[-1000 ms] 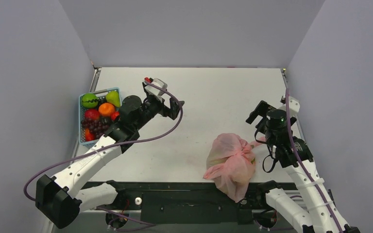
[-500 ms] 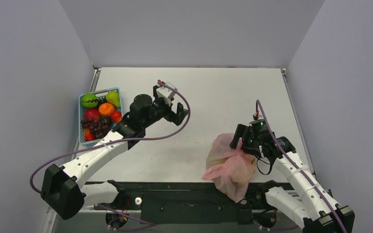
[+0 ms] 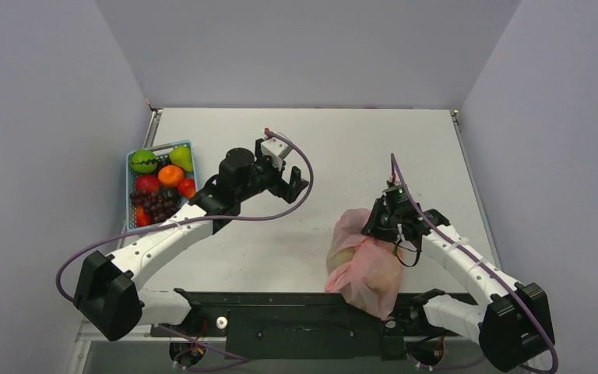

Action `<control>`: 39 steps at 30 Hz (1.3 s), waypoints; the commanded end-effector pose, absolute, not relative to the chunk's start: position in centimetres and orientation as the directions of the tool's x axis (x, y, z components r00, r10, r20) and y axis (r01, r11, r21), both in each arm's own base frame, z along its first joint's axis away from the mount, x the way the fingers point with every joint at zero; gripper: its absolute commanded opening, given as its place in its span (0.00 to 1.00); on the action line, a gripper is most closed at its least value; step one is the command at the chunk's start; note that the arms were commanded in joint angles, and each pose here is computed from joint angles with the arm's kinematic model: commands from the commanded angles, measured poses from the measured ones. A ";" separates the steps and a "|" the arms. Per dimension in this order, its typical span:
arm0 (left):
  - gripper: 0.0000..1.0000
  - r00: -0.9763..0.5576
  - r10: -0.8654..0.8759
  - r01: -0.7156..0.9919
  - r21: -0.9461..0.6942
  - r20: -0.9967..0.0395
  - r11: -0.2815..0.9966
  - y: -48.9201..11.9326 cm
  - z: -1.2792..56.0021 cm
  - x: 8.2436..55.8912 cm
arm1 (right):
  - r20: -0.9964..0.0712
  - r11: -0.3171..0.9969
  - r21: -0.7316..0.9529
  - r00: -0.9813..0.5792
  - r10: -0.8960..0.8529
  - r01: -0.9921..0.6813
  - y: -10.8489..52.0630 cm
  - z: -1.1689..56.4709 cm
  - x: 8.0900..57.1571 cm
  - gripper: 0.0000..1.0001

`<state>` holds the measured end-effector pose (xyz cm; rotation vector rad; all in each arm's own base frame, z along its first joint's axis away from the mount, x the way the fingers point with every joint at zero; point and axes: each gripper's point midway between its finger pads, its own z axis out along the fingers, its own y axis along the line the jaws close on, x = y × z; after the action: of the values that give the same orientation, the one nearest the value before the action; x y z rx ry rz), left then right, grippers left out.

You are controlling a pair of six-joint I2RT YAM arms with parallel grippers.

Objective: Take the fake fruits out of the plastic bag
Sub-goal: Move the plastic bag to the center of the board, then untie the plastic bag at the center of the board.

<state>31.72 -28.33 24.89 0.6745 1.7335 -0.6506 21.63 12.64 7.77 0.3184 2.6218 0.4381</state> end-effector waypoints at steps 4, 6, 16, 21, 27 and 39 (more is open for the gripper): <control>0.88 -0.220 0.134 0.784 -0.094 -0.966 0.614 -30.5 25.7 31.2 | -0.524 0.867 0.470 -0.739 0.424 0.164 14.7 12.2 28.7 0.14; 0.88 -0.228 0.152 0.798 -0.095 -0.962 0.595 -31.1 25.1 30.9 | -0.527 0.841 0.520 -0.718 0.454 0.149 15.8 13.4 30.0 0.12; 0.81 -0.310 0.259 0.834 -0.131 -0.915 0.536 -33.5 21.3 29.9 | -0.562 0.895 0.424 -0.815 0.141 -0.137 20.2 15.1 33.8 0.16; 0.78 -0.334 0.266 0.830 -0.149 -0.904 0.538 -33.9 20.6 30.1 | -0.600 0.932 0.334 -0.795 0.095 -0.141 17.7 15.1 32.1 0.45; 0.76 -0.384 0.247 0.821 -0.206 -0.890 0.533 -34.9 19.5 30.3 | -0.661 0.957 0.254 -0.747 0.065 -0.142 14.7 15.0 29.5 0.69; 0.70 -0.422 0.263 0.814 -0.235 -0.868 0.530 -35.7 18.2 30.3 | -0.689 0.968 0.161 -0.724 -0.030 -0.193 17.6 13.4 30.2 0.46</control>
<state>29.81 -34.38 15.69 0.8728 2.0234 -0.8151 28.77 16.81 12.76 -0.1382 2.4358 0.3683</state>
